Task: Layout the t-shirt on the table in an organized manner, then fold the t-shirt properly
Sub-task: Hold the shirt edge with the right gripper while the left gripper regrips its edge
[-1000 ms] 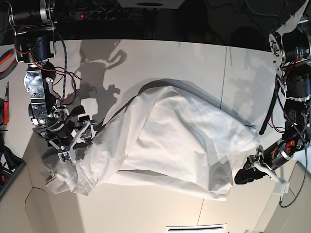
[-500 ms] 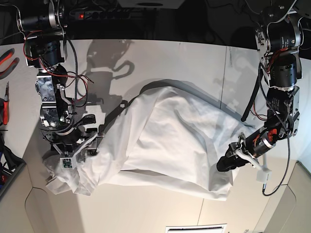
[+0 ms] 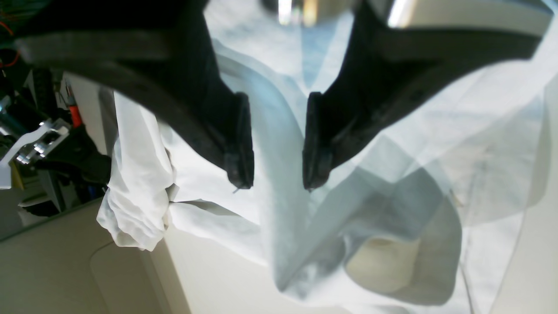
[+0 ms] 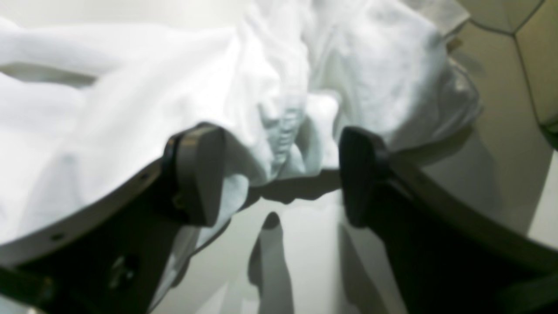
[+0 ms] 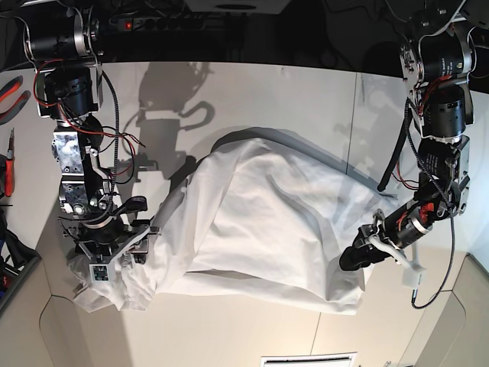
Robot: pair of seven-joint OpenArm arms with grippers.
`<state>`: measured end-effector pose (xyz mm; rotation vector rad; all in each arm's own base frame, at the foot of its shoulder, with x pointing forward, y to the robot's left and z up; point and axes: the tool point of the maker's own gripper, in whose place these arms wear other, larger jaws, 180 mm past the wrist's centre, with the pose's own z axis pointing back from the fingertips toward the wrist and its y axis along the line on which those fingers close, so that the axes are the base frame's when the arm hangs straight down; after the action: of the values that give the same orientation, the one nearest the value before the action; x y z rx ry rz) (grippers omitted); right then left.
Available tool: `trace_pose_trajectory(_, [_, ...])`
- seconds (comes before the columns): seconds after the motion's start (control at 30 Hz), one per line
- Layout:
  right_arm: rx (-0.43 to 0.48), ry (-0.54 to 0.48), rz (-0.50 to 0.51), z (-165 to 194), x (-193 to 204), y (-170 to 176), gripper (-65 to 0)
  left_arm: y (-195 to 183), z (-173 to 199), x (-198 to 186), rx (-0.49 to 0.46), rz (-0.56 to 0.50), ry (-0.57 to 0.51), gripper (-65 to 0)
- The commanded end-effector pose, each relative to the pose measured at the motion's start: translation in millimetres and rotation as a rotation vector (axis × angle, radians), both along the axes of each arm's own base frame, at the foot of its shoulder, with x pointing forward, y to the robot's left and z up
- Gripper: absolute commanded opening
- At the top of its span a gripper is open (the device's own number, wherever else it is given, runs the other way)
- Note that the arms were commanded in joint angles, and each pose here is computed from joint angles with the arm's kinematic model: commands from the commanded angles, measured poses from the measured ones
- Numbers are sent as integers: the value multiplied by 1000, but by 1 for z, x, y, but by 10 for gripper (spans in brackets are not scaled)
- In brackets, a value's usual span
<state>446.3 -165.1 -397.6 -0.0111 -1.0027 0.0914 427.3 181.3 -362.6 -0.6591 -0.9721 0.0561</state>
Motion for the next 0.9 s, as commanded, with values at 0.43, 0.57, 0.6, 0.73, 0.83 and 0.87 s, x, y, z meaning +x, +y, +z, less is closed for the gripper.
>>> trace_pose_trajectory(0.43, [-50, -149, -102, 41, 26, -20, -245, 5, 24, 13, -3, 9, -71, -420])
trace_pose_trajectory(0.57, [-56, -174, -134, 52, 34, -25, -245, 6, 23, 13, 5, 7, -68, -420])
trace_pose_trajectory(0.6, [-34, -173, -115, 53, 37, -19, -245, 6, 23, 13, 4, 7, -68, -420])
trace_pose_trajectory(0.73, [26, -126, -70, 39, 41, 3, -245, 6, 23, 13, 3, 9, -71, -420])
trace_pose_trajectory(0.83, [41, -73, -73, 20, 39, 11, -245, 6, 23, 13, 6, 8, -69, -420])
trace_pose_trajectory(0.87, [43, -61, -74, 15, 37, 12, -245, 6, 22, 13, 10, 7, -68, -420])
